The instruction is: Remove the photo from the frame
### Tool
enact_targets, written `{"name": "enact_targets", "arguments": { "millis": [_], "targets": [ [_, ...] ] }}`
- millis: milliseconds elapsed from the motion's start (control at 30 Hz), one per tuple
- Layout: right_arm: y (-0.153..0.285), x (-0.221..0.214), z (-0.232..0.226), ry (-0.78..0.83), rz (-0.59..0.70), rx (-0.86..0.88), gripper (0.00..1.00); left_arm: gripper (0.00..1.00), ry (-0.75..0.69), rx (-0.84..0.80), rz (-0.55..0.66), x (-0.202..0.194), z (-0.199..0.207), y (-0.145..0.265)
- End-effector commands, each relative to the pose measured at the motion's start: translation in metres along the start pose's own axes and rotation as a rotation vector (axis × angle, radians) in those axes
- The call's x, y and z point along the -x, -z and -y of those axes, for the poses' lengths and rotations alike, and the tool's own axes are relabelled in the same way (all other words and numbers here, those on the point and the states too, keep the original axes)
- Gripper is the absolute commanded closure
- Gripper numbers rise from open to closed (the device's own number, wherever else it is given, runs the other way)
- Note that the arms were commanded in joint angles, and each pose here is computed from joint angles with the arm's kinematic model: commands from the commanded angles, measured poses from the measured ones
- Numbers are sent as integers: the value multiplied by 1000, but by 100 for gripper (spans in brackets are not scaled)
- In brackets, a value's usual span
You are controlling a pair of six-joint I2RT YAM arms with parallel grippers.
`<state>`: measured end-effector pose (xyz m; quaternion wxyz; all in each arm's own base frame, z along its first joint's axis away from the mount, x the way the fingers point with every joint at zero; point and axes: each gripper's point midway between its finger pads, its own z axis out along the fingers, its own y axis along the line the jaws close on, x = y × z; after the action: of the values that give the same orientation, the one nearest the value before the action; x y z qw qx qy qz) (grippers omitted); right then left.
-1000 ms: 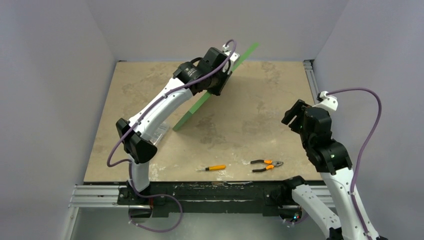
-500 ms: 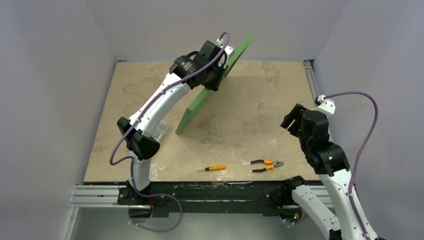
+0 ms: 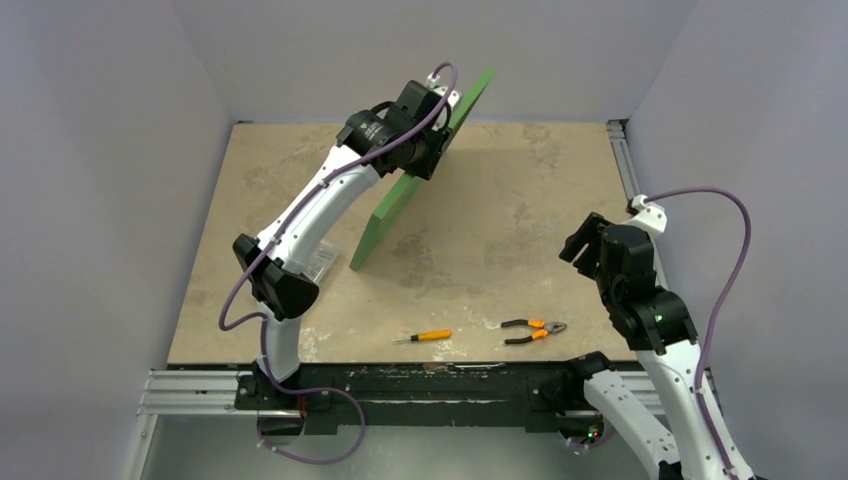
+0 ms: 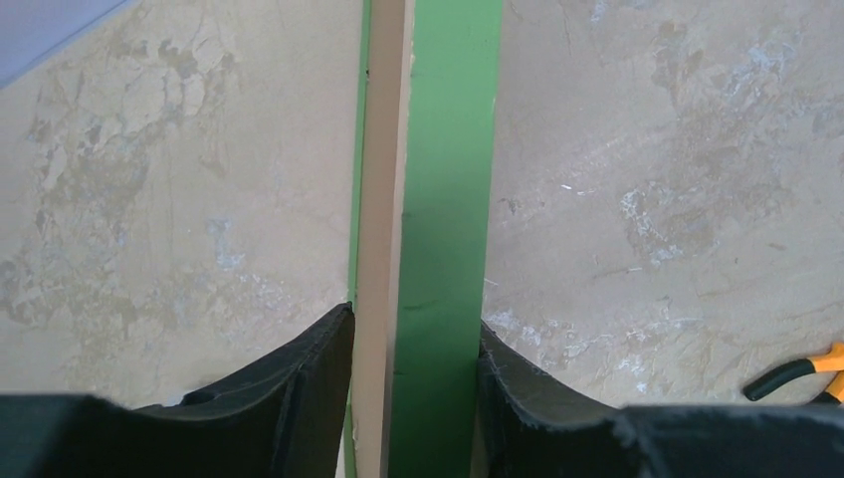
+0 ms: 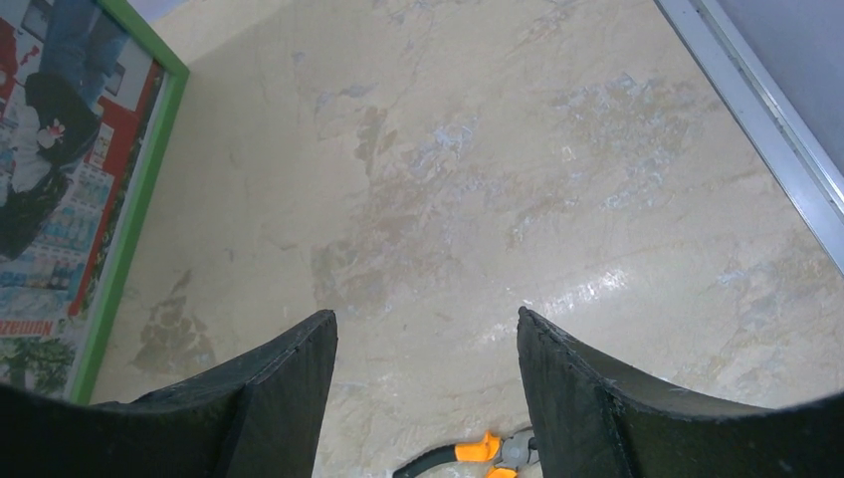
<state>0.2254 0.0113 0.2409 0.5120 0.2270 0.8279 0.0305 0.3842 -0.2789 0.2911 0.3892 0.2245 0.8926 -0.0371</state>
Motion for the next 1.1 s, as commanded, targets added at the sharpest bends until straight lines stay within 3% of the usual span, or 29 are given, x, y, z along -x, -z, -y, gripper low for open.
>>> {"name": "enact_targets", "arguments": {
  "millis": [0,133,333,667,1067],
  "targets": [
    [1,2,-1,-29,15,10,35,62,-42,87,-115,-28,-29,-11],
    [0,1,-1,-31,15,9,35,69,-83,104,-154,-35,-33,-16],
    [-2,-4,0,-28,7,6,35,100,-20,-71,-155,-35,-13,-11],
    [-2,-8,2,-32,5,10,36,100,241,-233,47,26,-16,23],
    [-2,-12,2,-35,-12,13,36,100,530,-409,165,66,-37,43]
  ]
}}
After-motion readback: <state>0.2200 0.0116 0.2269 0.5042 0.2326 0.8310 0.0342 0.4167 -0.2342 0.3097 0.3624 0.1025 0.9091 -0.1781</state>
